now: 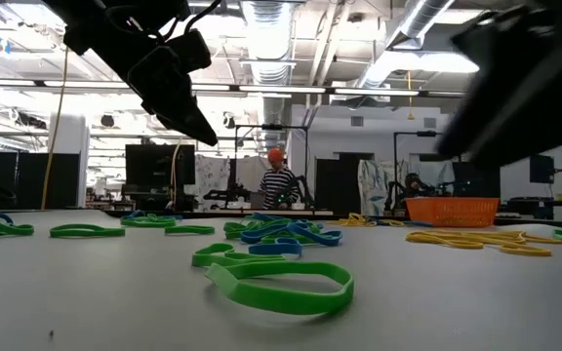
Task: Sort rubber bands into baskets
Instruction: Put the blue rubber band into the red bin
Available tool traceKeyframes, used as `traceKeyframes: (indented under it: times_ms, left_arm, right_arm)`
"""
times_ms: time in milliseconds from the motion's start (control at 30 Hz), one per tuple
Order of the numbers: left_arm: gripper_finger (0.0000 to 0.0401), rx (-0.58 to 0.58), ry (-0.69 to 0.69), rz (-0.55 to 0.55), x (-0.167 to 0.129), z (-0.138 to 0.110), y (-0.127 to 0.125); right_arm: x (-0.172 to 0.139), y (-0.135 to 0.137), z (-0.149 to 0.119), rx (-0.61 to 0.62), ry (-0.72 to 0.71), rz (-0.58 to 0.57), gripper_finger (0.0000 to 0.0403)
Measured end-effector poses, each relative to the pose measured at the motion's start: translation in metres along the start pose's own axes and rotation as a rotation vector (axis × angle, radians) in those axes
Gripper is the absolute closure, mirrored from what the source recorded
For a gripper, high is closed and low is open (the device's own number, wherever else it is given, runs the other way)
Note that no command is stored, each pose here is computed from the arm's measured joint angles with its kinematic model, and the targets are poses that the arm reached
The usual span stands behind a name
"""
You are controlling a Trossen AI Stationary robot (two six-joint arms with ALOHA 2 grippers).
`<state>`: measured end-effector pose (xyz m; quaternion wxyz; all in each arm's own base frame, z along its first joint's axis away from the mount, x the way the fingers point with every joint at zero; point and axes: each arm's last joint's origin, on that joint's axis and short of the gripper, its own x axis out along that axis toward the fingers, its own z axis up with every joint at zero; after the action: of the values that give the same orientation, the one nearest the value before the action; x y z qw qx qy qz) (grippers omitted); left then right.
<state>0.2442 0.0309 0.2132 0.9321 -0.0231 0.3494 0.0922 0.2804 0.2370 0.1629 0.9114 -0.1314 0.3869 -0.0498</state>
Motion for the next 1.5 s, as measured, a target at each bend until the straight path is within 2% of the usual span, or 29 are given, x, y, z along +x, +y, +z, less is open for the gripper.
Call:
traceKeyframes:
  times_ms: [367, 567, 700, 867, 1067, 1233, 1500]
  left_arm:
    - [0.0223, 0.000, 0.000, 0.000, 0.000, 0.000, 0.000]
    - [0.0223, 0.000, 0.000, 0.000, 0.000, 0.000, 0.000]
    - [0.0223, 0.000, 0.000, 0.000, 0.000, 0.000, 0.000]
    - [0.0223, 0.000, 0.000, 0.000, 0.000, 0.000, 0.000]
    - [0.0223, 0.000, 0.000, 0.000, 0.000, 0.000, 0.000]
    - [0.0223, 0.000, 0.002, 0.000, 0.000, 0.000, 0.000]
    - [0.0223, 0.000, 0.005, 0.000, 0.000, 0.000, 0.000]
  right_arm:
    - [0.037, -0.029, 0.009, 0.045, -0.110, 0.118, 0.0221]
    - [0.050, -0.043, 0.010, 0.069, -0.169, 0.144, 0.0221]
    - [0.056, -0.051, 0.012, 0.090, -0.220, 0.203, 0.0221]
    - [0.060, -0.058, 0.013, 0.095, -0.225, 0.225, 0.0221]
    - [0.078, -0.055, 0.016, 0.074, -0.305, 0.339, 0.0221]
    - [0.099, -0.058, 0.007, 0.061, -0.249, 0.320, 0.0221]
    - [0.106, -0.069, 0.006, 0.079, -0.225, 0.293, 0.0221]
